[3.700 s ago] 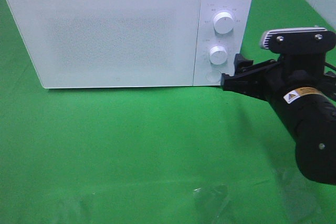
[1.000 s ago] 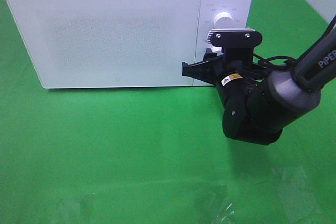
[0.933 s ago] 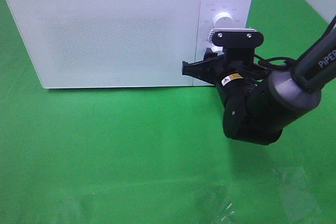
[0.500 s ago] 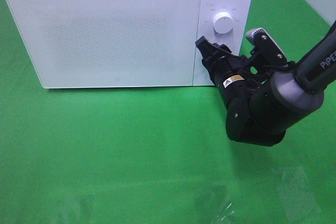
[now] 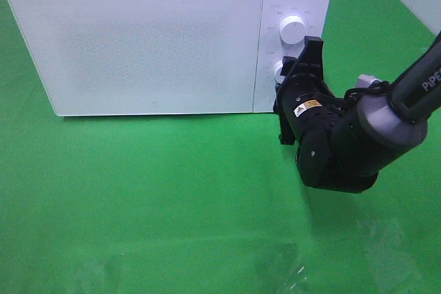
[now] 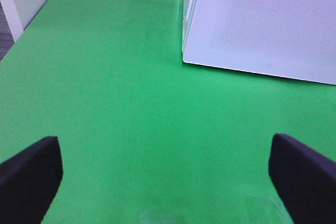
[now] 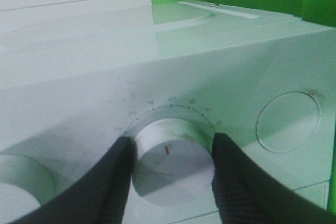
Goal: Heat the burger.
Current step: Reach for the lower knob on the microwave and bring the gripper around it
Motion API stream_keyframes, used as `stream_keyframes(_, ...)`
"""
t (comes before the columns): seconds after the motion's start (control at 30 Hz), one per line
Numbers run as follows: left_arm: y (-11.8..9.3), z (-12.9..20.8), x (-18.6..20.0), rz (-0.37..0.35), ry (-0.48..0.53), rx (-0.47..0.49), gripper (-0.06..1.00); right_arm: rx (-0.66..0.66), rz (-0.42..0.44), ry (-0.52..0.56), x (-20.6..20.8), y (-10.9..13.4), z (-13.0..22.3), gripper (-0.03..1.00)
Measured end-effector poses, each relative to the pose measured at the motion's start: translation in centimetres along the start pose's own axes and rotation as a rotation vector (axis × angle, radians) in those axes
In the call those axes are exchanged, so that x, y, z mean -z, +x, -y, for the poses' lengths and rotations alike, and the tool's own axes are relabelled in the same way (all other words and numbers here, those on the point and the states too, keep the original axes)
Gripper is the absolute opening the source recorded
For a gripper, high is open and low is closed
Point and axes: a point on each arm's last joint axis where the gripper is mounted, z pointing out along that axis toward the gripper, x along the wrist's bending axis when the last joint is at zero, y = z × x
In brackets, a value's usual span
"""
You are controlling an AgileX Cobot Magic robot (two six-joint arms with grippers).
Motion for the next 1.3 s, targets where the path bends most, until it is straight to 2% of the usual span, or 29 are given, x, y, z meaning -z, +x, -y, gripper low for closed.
stream_keyframes(0.23,0.00,0.00,0.00,0.000,0.000,0.000,0.99,-0.070,0.000,0.005,-0.01,0.00,-0.01,0.43)
stream_keyframes(0.83,0.00,0.00,0.00,0.000,0.000,0.000,0.99,-0.072,0.000,0.004,-0.01,0.00,-0.02,0.43)
stream_keyframes(1.2,0.00,0.00,0.00,0.000,0.000,0.000,0.99,-0.051,0.000,-0.043,-0.07,0.04,-0.20,0.43)
stream_keyframes(1.3,0.00,0.00,0.00,0.000,0.000,0.000,0.99,-0.035,0.002,-0.055,-0.04,0.04,-0.15,0.46)
